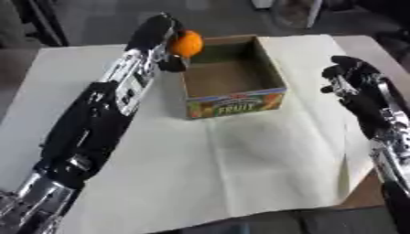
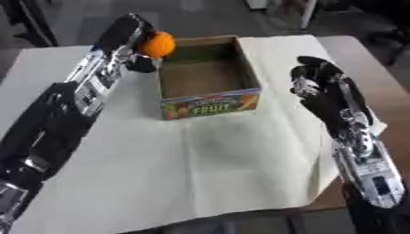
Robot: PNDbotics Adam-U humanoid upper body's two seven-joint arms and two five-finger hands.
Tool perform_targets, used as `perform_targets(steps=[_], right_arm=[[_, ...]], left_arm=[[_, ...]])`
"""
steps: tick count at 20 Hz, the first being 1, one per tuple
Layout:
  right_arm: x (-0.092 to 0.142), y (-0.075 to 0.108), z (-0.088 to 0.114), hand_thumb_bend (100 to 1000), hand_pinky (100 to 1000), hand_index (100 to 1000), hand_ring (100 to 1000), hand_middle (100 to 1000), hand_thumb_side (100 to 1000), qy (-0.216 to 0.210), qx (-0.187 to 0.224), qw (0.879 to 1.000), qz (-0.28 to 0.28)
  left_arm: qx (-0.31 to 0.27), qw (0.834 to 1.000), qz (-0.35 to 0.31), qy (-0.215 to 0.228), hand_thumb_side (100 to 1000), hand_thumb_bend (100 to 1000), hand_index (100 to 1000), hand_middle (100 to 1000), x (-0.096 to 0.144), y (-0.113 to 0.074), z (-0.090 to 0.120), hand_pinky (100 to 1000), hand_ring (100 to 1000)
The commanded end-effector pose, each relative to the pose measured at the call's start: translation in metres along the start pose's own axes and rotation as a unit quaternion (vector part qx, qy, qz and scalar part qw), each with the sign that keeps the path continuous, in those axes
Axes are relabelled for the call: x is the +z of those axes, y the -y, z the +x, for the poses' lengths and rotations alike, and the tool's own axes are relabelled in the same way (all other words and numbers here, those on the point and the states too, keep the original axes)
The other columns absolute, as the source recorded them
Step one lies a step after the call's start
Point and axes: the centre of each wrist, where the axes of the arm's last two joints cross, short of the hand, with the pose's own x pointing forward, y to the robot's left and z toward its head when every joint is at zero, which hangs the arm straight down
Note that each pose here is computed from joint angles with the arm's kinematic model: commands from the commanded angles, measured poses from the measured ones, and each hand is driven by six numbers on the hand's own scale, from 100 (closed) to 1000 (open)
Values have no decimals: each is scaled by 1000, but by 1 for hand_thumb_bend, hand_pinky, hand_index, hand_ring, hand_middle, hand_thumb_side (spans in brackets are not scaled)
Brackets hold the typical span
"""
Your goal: Pick up objects on the table and place them in the box.
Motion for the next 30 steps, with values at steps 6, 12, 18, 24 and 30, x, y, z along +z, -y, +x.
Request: perform_targets(steps=[6,12,18,24,30], right_arm=[[-6,2,9,100,618,799,764,633,355,16,4,1000,6],[-6,2,8,100,618,799,764,633,356,16,4,1000,5],[-5,2,8,100,618,799,764,633,356,15,4,1000,5],[-4,3,7,100,618,799,764,633,357,13,4,1000,0],[-2,6,5,100,619,798,764,633,357,10,4,1000,-8]], left_arm=[[-3,1000,-6,20,100,507,602,485,-3,17,10,546,482],[-13,999,-3,30,440,970,864,793,-1,26,7,729,761],[2,996,84,36,485,1000,915,871,-1,18,5,822,846],[53,986,150,53,464,1000,879,827,3,-5,3,807,805],[133,974,176,55,319,892,834,747,19,-43,-2,779,747]])
